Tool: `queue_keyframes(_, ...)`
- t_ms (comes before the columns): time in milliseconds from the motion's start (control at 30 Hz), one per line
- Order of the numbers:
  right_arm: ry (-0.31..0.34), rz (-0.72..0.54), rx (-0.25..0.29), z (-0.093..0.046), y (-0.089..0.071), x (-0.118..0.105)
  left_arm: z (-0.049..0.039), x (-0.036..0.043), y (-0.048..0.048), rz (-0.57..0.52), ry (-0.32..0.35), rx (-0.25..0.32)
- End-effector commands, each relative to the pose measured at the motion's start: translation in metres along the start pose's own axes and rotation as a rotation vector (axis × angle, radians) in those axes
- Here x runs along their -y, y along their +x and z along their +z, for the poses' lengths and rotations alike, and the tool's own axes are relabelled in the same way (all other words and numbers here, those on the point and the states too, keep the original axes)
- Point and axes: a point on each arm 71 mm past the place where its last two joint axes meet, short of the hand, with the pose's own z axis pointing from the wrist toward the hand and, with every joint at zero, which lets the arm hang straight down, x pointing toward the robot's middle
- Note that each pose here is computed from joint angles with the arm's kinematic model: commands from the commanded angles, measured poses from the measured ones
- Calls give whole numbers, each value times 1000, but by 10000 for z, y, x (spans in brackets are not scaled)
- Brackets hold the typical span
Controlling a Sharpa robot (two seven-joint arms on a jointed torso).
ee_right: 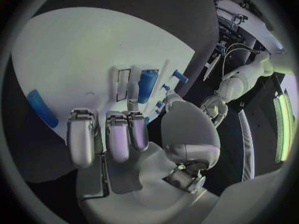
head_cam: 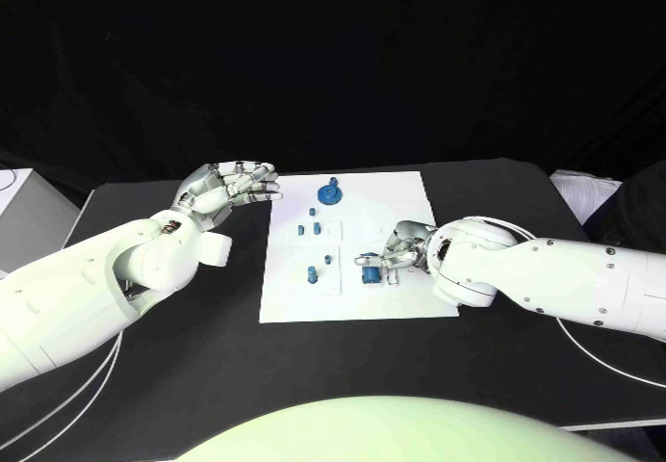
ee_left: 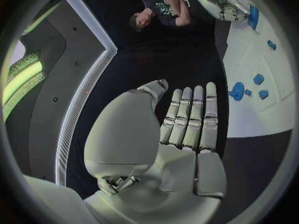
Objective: Assemble the parts on the task board
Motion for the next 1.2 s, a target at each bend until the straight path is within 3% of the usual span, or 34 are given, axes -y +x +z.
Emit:
queue_keyframes(33,-10,-4,22,-13,-7,-2,0,1,22,-8,4,-18)
queue_keyframes(467,-40,45,72,-157,-47,129,0,0,17,-8,4,-18)
queue_keyframes(667,-105,126,151,-269,-199,226,1,-2,14,-8,5,-17)
queue_keyframes(767,-116,134,159,-325,-307,305,0,-3,10,-8,5,-16)
queue_keyframes(967,-30,78,106,-366,-494,621,-3,-2,2,-6,6,-13)
queue_keyframes(1200,107,-38,57,-413,-587,980,-6,-4,-2,-6,6,-12)
